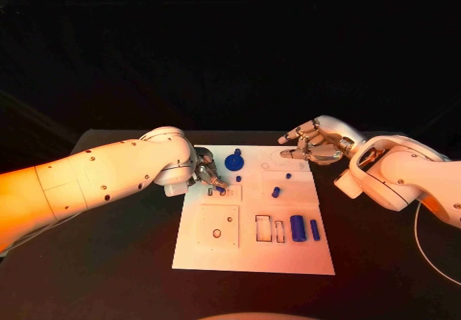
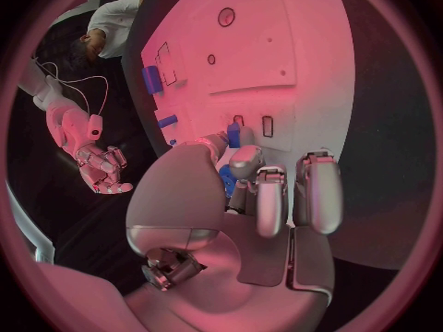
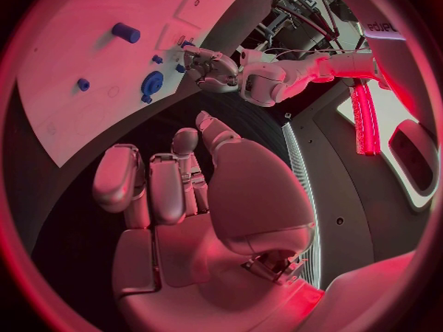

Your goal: Assemble the parts on the task board

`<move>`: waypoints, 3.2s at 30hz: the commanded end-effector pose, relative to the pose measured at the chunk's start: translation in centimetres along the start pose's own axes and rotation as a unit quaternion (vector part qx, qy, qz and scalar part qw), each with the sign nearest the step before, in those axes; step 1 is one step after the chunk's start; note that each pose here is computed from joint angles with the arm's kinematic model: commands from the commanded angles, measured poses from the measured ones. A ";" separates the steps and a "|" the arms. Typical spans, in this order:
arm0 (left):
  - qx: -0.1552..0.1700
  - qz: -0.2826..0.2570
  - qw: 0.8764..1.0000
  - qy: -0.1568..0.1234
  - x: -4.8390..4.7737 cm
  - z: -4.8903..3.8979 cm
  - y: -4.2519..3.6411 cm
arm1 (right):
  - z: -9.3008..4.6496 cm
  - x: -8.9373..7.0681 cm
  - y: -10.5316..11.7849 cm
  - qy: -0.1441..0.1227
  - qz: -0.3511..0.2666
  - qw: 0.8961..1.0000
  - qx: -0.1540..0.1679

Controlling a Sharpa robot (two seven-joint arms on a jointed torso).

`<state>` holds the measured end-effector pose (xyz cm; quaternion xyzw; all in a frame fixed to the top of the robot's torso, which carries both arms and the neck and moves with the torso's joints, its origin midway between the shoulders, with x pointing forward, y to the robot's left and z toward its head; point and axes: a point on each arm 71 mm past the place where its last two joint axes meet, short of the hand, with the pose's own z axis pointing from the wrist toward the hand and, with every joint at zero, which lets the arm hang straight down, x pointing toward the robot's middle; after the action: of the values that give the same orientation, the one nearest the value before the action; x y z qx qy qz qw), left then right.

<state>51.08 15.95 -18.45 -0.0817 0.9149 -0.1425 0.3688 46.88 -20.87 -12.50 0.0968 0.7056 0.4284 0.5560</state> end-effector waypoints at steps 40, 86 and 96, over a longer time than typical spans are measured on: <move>-0.010 0.045 0.999 0.020 1.54 0.64 0.76 | 0.1 0.5 0.1 0.018 0.000 1.000 -0.003; -0.006 0.044 0.999 0.022 1.66 1.20 -0.30 | 0.1 0.6 0.1 0.019 0.000 1.000 -0.002; -0.008 0.040 0.999 0.017 1.51 1.24 -0.14 | 0.0 0.6 0.1 0.018 0.000 1.000 -0.002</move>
<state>51.14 15.29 -19.76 -0.0520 0.9198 -0.1246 0.3685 46.73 -20.51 -12.81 0.0914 0.7129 0.4309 0.5457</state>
